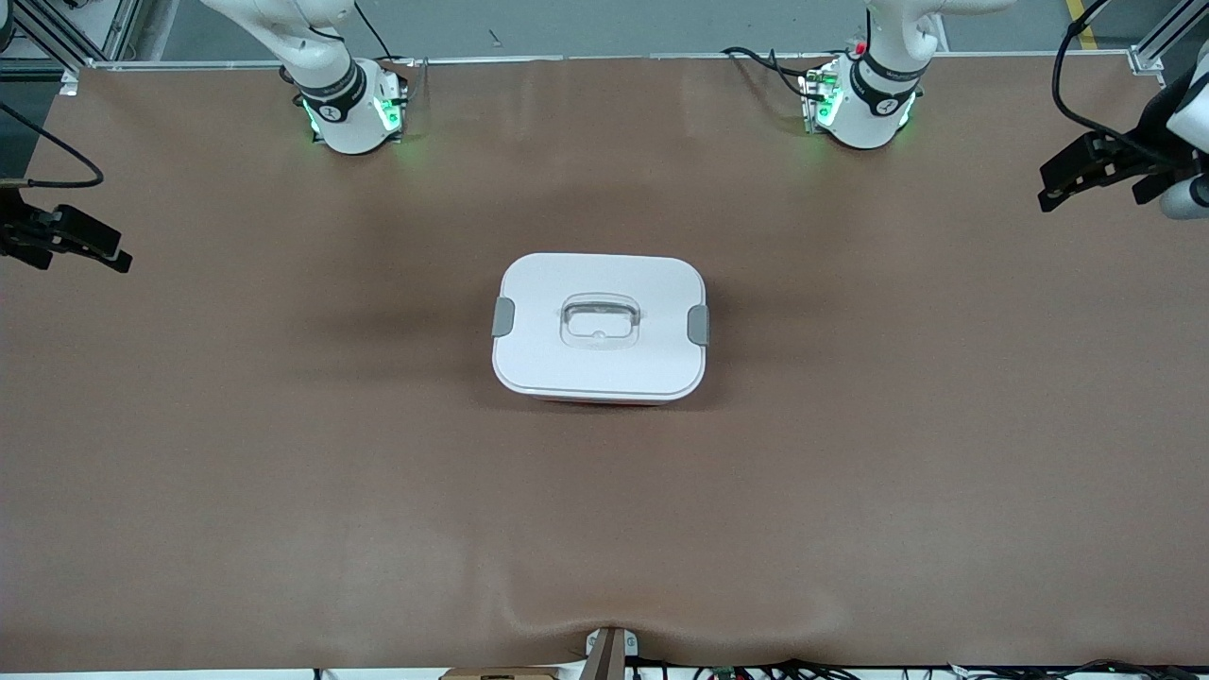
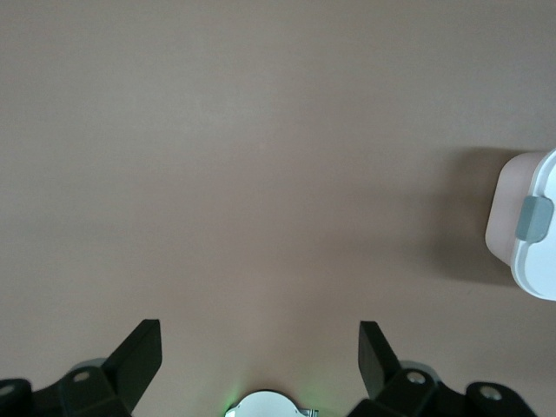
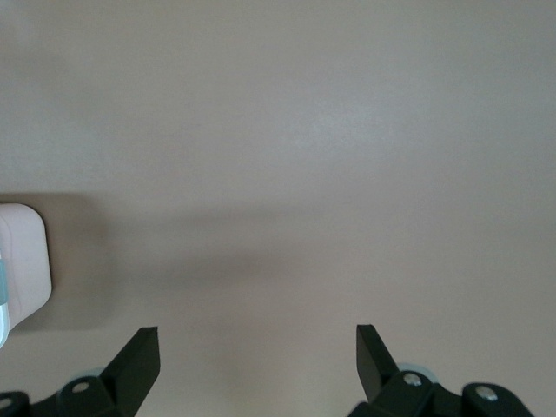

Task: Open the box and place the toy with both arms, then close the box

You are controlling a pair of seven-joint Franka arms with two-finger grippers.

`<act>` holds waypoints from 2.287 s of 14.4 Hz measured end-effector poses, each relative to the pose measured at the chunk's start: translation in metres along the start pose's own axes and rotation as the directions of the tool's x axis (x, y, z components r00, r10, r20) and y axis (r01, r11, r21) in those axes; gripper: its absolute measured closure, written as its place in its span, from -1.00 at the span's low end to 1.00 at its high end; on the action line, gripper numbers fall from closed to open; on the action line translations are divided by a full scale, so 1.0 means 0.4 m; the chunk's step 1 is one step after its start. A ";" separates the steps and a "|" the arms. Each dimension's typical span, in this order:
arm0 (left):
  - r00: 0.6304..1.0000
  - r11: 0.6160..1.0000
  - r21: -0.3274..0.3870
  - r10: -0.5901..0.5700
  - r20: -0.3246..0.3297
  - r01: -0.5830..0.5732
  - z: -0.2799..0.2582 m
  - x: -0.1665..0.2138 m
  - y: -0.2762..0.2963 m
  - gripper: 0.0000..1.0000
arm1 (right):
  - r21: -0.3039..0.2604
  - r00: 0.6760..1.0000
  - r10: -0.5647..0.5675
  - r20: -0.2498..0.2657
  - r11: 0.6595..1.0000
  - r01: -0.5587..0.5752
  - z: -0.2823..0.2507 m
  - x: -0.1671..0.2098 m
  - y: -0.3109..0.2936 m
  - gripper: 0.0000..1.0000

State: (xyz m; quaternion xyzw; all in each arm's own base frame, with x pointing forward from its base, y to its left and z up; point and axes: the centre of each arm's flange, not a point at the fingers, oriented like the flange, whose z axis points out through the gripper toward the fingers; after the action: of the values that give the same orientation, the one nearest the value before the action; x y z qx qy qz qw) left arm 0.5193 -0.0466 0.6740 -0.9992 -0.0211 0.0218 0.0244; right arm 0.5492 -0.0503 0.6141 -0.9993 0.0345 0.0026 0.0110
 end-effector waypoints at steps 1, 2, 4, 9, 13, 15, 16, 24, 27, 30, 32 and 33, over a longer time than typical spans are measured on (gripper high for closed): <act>1.000 1.000 0.001 0.003 0.004 -0.003 0.004 -0.004 0.003 -1.00 | 0.000 1.000 0.000 0.000 1.000 0.000 0.000 0.000 0.000 -1.00; 1.000 1.000 0.002 0.006 0.010 -0.006 0.010 -0.005 0.007 -1.00 | 0.000 1.000 0.000 0.000 1.000 0.000 0.000 0.000 0.000 -1.00; 1.000 1.000 0.003 0.010 0.016 -0.011 0.017 -0.006 0.013 -1.00 | 0.000 1.000 -0.001 0.003 1.000 0.001 0.001 -0.001 -0.003 -1.00; 1.000 1.000 0.003 0.007 0.023 -0.008 0.025 -0.004 0.009 -1.00 | 0.000 1.000 -0.001 0.010 1.000 0.001 0.003 -0.002 -0.006 -1.00; 0.999 1.000 0.003 -0.011 0.032 0.011 0.043 0.002 -0.013 -1.00 | 0.000 1.000 -0.002 0.013 1.000 0.002 0.003 -0.003 -0.007 -1.00; 1.000 1.000 -0.004 -0.012 0.012 0.012 0.043 0.009 -0.011 -1.00 | 0.000 1.000 -0.006 0.014 1.000 0.006 0.003 -0.003 -0.013 -1.00; 1.000 1.000 -0.013 -0.012 0.004 0.012 0.043 0.013 -0.010 -1.00 | 0.000 1.000 -0.008 0.014 1.000 0.008 0.004 -0.003 -0.017 -1.00; 0.999 0.999 -0.019 -0.040 0.019 0.041 0.067 0.015 0.015 -1.00 | -0.001 1.000 -0.013 0.019 1.000 0.013 0.005 -0.005 -0.023 -1.00; 0.999 0.999 -0.018 -0.037 0.020 0.038 0.067 0.014 0.021 -1.00 | -0.002 1.000 -0.013 0.021 1.000 0.013 0.005 -0.005 -0.023 -1.00; 0.999 0.999 -0.019 -0.037 0.018 0.037 0.064 0.013 0.022 -1.00 | -0.002 1.000 -0.013 0.021 1.000 0.013 0.005 -0.005 -0.023 -1.00; 0.999 0.999 -0.019 -0.034 0.017 0.035 0.063 0.012 0.025 -1.00 | -0.002 1.000 -0.013 0.021 1.000 0.013 0.005 -0.005 -0.023 -1.00; 0.999 0.999 -0.019 -0.034 0.016 0.034 0.063 0.012 0.026 -1.00 | -0.002 1.000 -0.013 0.022 1.000 0.013 0.005 -0.005 -0.023 -1.00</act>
State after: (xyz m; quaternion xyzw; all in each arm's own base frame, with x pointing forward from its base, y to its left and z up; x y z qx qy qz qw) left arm 0.5235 -0.0554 0.6483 -0.9987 -0.0386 0.0292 0.0152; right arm 0.5476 -0.0410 0.6123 -0.9995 0.0277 0.0135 0.0103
